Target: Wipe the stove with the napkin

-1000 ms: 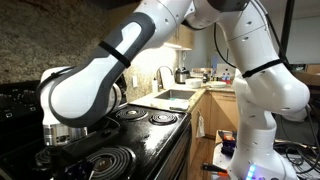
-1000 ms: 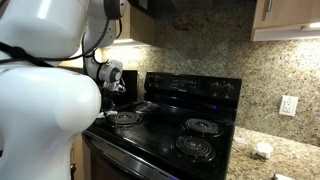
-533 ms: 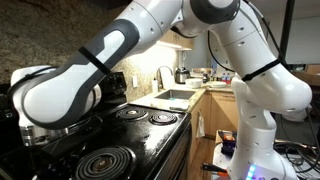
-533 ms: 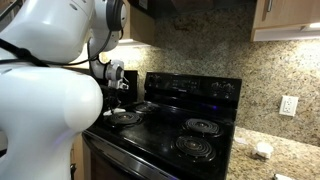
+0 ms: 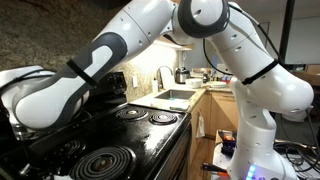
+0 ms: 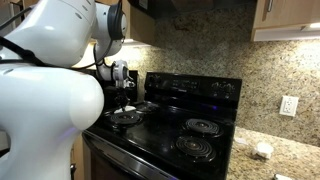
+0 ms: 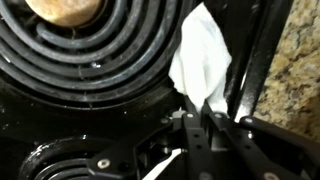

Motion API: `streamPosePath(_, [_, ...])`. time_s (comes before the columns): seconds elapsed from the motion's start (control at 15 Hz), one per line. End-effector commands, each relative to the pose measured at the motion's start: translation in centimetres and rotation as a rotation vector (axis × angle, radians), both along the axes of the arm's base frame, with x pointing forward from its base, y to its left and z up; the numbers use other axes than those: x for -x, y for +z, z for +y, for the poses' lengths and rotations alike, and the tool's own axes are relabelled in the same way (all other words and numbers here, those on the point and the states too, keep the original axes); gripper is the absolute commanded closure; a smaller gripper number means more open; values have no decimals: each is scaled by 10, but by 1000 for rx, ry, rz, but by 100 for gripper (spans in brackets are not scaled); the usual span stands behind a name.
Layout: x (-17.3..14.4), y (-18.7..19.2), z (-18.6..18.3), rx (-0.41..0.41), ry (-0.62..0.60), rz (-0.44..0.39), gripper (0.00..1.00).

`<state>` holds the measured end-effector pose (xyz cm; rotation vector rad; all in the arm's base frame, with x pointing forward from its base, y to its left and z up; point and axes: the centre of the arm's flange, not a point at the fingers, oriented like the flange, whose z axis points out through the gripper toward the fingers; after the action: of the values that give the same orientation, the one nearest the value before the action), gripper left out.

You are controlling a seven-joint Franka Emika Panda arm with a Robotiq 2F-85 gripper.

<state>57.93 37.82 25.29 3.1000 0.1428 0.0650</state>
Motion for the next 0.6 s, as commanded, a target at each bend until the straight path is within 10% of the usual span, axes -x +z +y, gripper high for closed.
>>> streamPosePath(0.0, [-36,-49,-35,92,-86,-45,92])
streamPosePath(0.53, [-36,-47,-120,116,-262,-44,92])
